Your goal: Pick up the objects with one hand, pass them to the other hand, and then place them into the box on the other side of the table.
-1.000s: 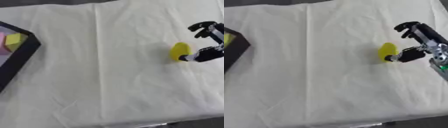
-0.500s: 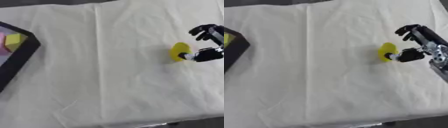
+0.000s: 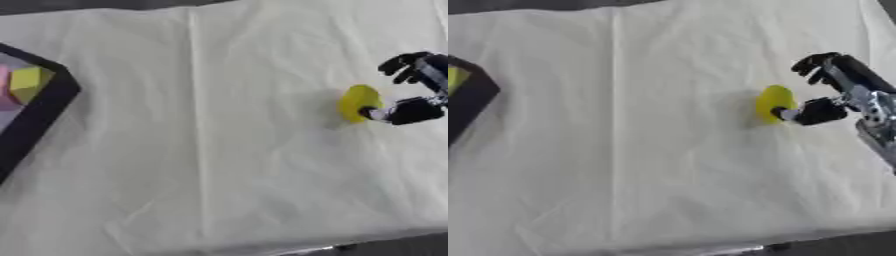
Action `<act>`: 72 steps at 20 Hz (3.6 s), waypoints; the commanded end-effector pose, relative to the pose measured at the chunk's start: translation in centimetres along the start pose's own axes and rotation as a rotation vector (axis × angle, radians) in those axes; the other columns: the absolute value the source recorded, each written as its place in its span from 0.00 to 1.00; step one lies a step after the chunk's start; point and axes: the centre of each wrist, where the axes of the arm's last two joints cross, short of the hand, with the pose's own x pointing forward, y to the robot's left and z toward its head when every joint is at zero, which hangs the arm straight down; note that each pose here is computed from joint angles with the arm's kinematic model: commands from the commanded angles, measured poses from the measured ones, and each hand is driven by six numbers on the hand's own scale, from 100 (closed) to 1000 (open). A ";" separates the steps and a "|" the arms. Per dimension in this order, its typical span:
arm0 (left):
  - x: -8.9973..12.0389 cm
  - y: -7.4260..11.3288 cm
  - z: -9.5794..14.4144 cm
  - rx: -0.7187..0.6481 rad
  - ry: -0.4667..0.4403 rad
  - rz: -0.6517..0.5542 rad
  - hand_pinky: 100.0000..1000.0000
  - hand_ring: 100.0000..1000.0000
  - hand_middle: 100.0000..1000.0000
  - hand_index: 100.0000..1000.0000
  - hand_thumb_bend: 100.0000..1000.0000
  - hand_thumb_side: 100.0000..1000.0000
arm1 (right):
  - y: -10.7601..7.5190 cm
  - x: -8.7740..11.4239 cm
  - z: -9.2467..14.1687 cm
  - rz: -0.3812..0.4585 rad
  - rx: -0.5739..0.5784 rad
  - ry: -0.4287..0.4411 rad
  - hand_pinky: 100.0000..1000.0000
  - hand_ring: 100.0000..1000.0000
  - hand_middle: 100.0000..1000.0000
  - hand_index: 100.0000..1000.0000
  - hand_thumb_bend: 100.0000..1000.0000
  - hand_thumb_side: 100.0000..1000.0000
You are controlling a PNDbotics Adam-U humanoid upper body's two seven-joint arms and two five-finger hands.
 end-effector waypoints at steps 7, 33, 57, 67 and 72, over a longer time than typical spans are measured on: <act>0.5 0.6 -0.2 0.011 -0.022 -0.012 0.78 0.62 0.55 0.73 0.00 0.49 | -0.1 -0.4 -0.7 0.023 0.023 0.007 0.77 0.73 0.68 0.75 0.50 0.10; 0.5 0.4 -0.1 0.002 -0.021 -0.008 0.78 0.62 0.54 0.72 0.00 0.49 | 1.0 -1.3 -1.5 -0.073 0.106 -0.001 0.69 0.47 0.31 0.46 0.26 0.00; 0.5 0.6 -0.1 0.000 -0.028 -0.013 0.78 0.62 0.54 0.72 0.00 0.49 | -1.0 1.7 0.5 -0.208 -0.022 -0.164 0.63 0.43 0.30 0.45 0.25 0.00; 0.8 0.6 0.0 -0.004 -0.038 -0.007 0.78 0.62 0.54 0.72 0.00 0.49 | -1.2 3.9 -0.4 -0.348 -0.143 -0.317 0.55 0.38 0.28 0.43 0.23 0.00; 1.4 0.8 -0.2 -0.006 -0.061 -0.001 0.78 0.62 0.54 0.72 0.00 0.48 | -1.2 5.0 -0.8 -0.373 -0.156 -0.363 0.55 0.38 0.28 0.43 0.22 0.00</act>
